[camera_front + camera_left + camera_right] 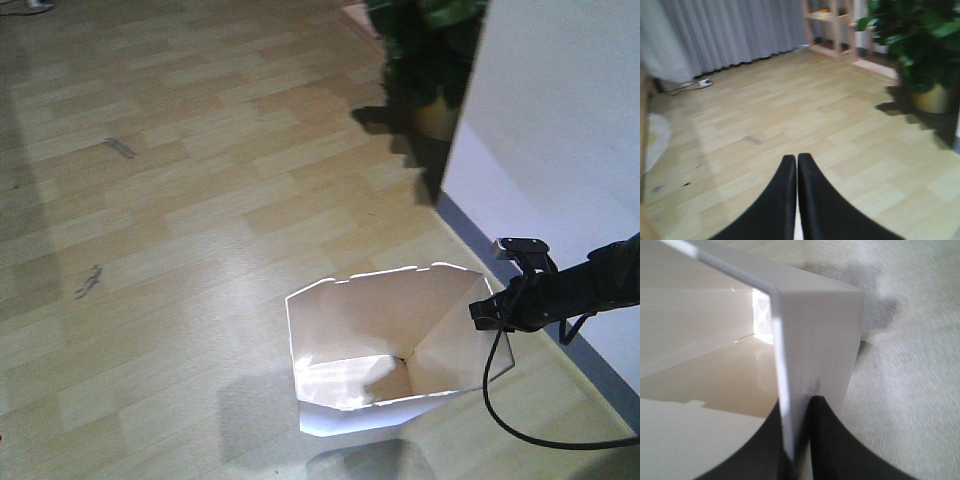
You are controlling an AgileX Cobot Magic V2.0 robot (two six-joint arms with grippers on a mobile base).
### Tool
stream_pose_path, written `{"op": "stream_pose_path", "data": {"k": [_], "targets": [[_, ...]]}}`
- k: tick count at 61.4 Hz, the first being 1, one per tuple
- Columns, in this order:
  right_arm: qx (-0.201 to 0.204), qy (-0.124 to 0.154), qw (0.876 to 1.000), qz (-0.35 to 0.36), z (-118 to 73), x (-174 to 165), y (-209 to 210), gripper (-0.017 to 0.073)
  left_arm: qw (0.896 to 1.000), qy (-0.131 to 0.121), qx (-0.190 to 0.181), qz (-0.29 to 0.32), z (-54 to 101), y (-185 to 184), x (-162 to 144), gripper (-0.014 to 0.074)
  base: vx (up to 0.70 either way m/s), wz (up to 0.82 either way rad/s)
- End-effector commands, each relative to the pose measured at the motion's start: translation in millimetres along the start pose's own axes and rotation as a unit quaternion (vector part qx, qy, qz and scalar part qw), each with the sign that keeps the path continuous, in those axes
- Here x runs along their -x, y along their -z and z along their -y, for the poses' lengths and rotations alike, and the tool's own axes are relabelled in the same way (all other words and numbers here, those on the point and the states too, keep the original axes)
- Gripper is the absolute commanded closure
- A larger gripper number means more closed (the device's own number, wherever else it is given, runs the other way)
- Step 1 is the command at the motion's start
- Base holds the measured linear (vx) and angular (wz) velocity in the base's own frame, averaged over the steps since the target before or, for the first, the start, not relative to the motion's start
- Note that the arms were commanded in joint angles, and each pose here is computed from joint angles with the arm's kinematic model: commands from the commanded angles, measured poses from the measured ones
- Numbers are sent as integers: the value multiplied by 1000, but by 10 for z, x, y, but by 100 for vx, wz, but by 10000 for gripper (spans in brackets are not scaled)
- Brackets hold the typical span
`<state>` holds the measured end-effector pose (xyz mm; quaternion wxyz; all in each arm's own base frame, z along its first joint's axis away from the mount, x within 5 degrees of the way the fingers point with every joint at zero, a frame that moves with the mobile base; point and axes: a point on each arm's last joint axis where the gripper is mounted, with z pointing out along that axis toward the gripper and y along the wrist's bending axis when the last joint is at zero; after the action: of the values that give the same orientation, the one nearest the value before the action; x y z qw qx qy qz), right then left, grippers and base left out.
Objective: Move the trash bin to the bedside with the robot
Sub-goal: 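Hold the bin in the right gripper while the base turns away from the desk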
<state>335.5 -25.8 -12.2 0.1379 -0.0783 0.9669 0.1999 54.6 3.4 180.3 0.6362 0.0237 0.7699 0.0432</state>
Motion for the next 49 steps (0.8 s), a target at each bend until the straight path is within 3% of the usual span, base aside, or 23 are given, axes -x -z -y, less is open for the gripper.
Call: {"op": "stream_pose_path", "data": {"k": [1,23,49], "targets": [[83,-4,995,55,-219,237,247,566,1000,5,-6,27,16,-18,-23,599,17,64],[83,-4,995,55,-219,237,247,566,1000,5,-6,27,16,-18,-23,599,19,48],[83,-4,995,55,-219,237,247,566,1000,5,-6,27,16,-18,-23,599,27,18]]}}
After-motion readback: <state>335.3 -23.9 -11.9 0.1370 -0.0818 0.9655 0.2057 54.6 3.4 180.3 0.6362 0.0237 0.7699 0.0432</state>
